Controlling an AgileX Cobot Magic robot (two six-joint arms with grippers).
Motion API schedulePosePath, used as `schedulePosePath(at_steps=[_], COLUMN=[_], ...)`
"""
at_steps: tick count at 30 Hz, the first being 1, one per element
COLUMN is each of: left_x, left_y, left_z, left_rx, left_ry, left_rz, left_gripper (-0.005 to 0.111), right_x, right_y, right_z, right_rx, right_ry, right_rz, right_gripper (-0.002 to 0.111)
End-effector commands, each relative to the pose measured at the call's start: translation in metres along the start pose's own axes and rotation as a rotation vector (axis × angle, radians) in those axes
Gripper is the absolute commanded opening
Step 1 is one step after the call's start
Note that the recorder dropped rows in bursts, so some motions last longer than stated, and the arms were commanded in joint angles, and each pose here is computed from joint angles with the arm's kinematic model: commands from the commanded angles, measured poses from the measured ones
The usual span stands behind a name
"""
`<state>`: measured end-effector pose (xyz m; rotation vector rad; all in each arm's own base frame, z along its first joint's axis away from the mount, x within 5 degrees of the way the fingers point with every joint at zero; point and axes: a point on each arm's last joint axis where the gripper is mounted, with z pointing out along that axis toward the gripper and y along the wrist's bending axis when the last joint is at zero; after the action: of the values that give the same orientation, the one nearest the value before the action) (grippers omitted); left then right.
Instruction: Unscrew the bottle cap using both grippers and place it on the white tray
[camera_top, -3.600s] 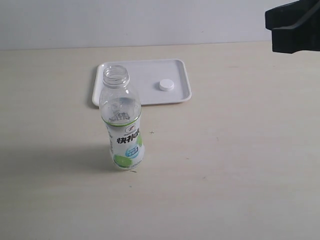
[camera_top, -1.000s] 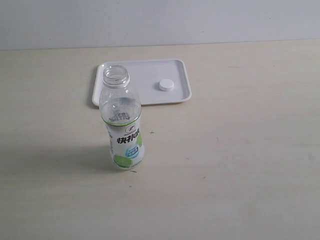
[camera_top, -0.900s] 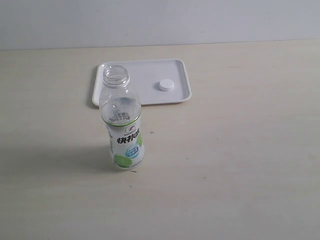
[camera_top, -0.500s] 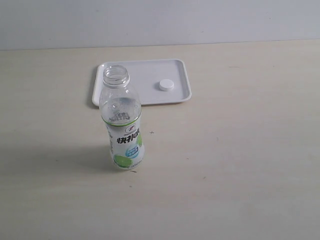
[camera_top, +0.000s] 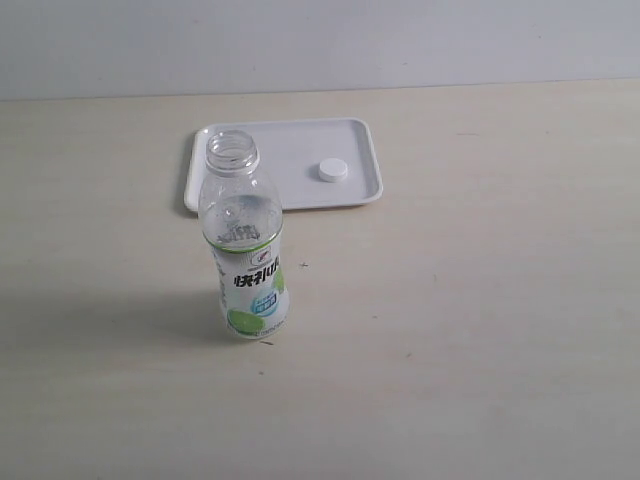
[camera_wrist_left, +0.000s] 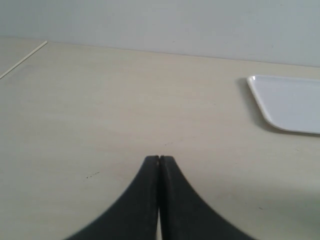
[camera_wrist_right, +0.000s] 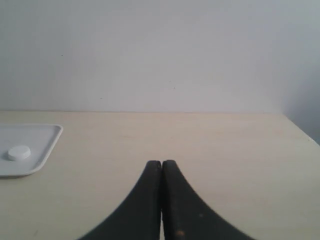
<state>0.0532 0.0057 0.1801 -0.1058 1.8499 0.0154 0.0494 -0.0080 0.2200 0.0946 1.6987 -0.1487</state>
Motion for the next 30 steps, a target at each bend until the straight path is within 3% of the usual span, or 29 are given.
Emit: schedulePosePath(at_steps=[1, 25, 30], left_x=[-0.001, -0.001, -0.001], left_y=[0.0, 0.0, 0.0], left_z=[-0.001, -0.001, -0.001], left_rx=[-0.003, -0.003, -0.003], left_ry=[-0.014, -0.014, -0.014], left_rz=[0.009, 0.009, 0.009], left_gripper=[0.0, 0.0, 0.0], right_x=[0.008, 0.023, 0.024], right_y=[0.0, 0.0, 0.001], right_z=[0.003, 0.007, 0.009], right_rx=[0.008, 0.008, 0.007], right_ry=[-0.002, 0.043, -0.017], right_rz=[-0.007, -0.009, -0.011], right_gripper=[0.0, 0.0, 0.0])
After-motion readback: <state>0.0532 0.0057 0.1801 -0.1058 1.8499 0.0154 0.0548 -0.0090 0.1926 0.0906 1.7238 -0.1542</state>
